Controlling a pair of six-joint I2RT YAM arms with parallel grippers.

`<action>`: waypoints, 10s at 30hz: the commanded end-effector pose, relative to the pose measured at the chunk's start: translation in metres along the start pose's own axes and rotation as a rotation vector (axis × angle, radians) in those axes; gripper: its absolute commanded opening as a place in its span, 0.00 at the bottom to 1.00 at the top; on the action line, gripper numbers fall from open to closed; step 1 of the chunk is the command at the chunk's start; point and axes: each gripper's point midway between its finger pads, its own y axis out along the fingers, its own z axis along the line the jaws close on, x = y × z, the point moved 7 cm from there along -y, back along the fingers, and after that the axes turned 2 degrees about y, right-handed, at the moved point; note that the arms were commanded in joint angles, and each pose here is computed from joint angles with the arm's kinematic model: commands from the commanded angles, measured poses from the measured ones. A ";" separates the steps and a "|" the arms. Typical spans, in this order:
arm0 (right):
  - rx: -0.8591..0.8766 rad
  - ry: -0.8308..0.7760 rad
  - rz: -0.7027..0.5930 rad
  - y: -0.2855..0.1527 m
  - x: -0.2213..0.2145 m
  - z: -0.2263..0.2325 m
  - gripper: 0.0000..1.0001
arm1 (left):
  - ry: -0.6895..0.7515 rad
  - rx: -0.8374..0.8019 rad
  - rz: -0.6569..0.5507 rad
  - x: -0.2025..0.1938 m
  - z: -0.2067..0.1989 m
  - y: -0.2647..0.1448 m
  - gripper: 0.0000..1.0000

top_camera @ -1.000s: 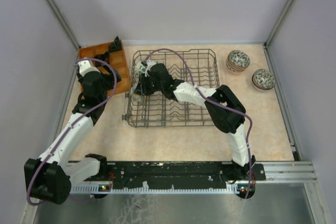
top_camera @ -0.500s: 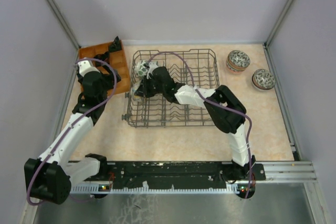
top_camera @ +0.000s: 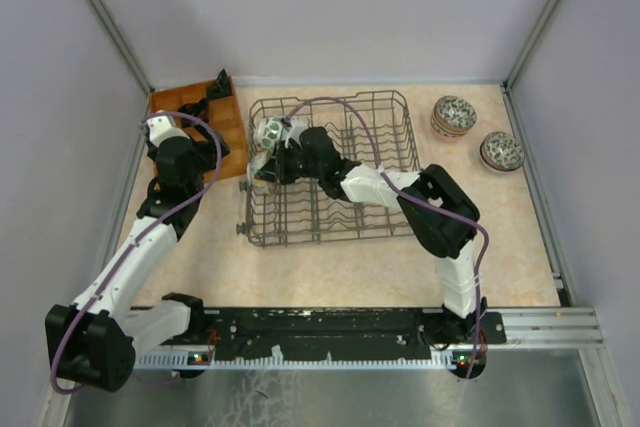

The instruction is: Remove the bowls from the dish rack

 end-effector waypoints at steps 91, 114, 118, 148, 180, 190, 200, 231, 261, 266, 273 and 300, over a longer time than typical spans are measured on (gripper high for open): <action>-1.495 0.206 0.095 -0.420 0.170 -0.274 0.00 | -0.003 -0.120 0.070 0.014 -0.045 0.034 0.99; -1.469 0.272 0.136 -0.421 0.152 -0.286 0.17 | -0.004 -0.120 0.076 0.012 -0.045 0.035 0.99; -1.470 0.271 0.128 -0.422 0.155 -0.284 0.23 | -0.005 -0.119 0.075 0.011 -0.044 0.035 0.99; -0.741 -0.233 -0.521 -0.320 0.211 -0.052 0.62 | 0.046 -0.073 0.095 0.002 -0.028 0.022 0.99; -0.189 -0.096 -0.183 -0.050 0.136 -0.072 0.52 | 0.114 -0.050 0.131 -0.014 -0.017 0.023 0.99; -0.150 -0.058 -0.143 -0.022 0.123 -0.084 0.51 | 0.117 -0.055 0.128 -0.012 -0.018 0.024 0.99; -0.079 -0.019 -0.131 -0.005 0.113 -0.091 0.47 | 0.118 -0.054 0.129 -0.013 -0.018 0.024 0.99; 0.040 0.077 -0.155 0.008 0.093 -0.105 0.10 | 0.122 -0.039 0.123 -0.014 -0.014 0.022 0.99; 0.151 0.032 -0.276 -0.042 0.128 -0.064 0.00 | 0.112 -0.033 0.104 -0.008 -0.015 0.020 0.99; 0.131 0.008 -0.285 -0.049 0.132 -0.059 0.00 | 0.113 -0.033 0.102 -0.007 -0.015 0.019 0.99; 0.136 -0.037 -0.330 -0.066 0.146 -0.040 0.00 | 0.108 -0.035 0.099 -0.005 -0.016 0.019 1.00; -1.231 -0.230 -0.365 -0.338 0.269 -0.056 0.00 | 0.054 -0.086 0.103 0.003 -0.038 0.036 0.99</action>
